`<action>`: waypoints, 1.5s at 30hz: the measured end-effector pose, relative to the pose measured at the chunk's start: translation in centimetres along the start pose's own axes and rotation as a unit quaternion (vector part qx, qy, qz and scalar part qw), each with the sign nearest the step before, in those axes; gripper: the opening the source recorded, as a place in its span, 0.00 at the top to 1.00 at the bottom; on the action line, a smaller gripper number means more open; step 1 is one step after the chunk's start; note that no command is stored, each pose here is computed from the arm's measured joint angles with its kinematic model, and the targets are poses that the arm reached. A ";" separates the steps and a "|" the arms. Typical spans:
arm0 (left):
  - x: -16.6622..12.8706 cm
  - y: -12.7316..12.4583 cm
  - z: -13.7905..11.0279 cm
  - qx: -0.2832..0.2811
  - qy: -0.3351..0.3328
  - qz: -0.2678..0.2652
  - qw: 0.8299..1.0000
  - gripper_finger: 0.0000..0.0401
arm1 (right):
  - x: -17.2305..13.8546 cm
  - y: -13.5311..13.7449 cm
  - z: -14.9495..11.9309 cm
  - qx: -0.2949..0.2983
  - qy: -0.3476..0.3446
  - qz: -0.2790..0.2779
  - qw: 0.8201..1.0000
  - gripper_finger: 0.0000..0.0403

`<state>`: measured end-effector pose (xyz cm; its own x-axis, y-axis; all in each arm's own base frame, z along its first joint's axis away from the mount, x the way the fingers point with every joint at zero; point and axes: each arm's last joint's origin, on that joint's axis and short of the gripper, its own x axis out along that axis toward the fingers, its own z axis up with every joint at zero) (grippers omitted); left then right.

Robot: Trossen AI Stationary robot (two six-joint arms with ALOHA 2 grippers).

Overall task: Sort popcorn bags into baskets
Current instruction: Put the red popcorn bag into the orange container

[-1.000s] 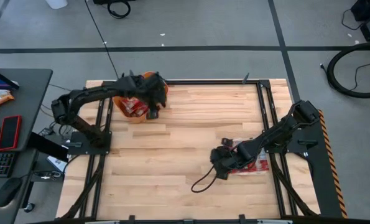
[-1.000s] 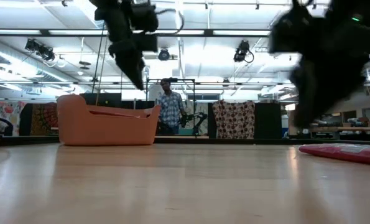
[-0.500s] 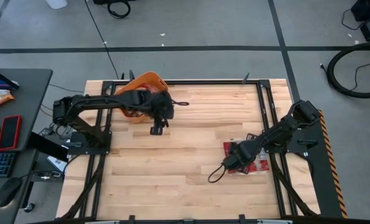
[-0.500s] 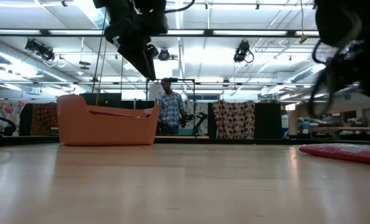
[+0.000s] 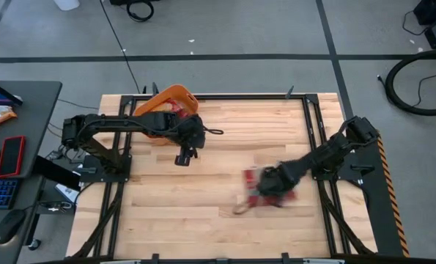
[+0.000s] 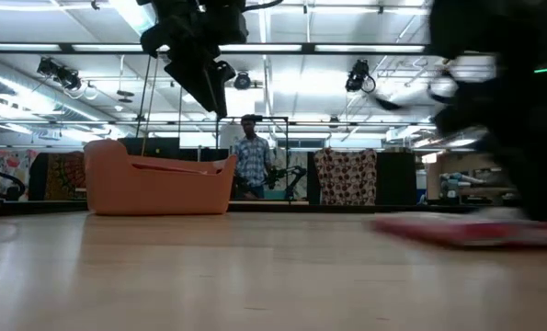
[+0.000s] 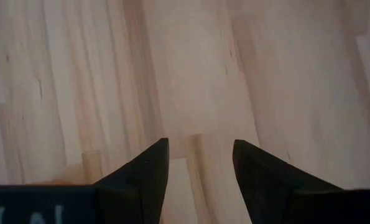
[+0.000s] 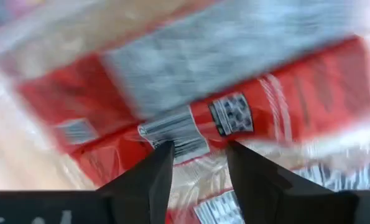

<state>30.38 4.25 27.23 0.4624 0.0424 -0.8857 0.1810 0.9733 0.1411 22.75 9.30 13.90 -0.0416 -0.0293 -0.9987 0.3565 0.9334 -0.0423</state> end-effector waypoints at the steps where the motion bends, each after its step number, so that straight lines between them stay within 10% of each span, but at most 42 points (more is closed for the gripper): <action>1: 0.0 -0.1 0.0 0.003 0.000 -0.001 1.000 0.54 | -0.5 0.2 1.0 -0.004 -0.041 -0.007 0.999 0.60; 11: 0.7 -3.1 -0.1 0.035 0.003 -0.084 0.996 0.54 | -4.9 2.2 6.7 -0.134 -0.277 0.018 0.951 0.60; 17: 3.4 -7.3 -1.9 0.141 0.028 -0.107 0.984 0.54 | -5.0 1.6 6.1 -0.129 -0.240 -0.023 0.962 0.60; 31: 7.1 -15.1 -4.8 0.380 -0.038 0.032 0.923 0.54 | -4.9 2.5 4.2 -0.092 -0.249 -0.088 0.960 0.60; 45: 10.3 -15.6 -6.8 0.421 -0.021 0.079 0.904 0.54 | -5.0 2.9 4.2 -0.081 -0.262 -0.078 0.958 0.60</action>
<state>26.40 -8.95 12.90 0.5700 0.1396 -0.8097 0.6971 0.4394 0.5665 27.90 10.61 18.69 0.4077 -0.3092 -0.8592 0.2331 0.9450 -0.2295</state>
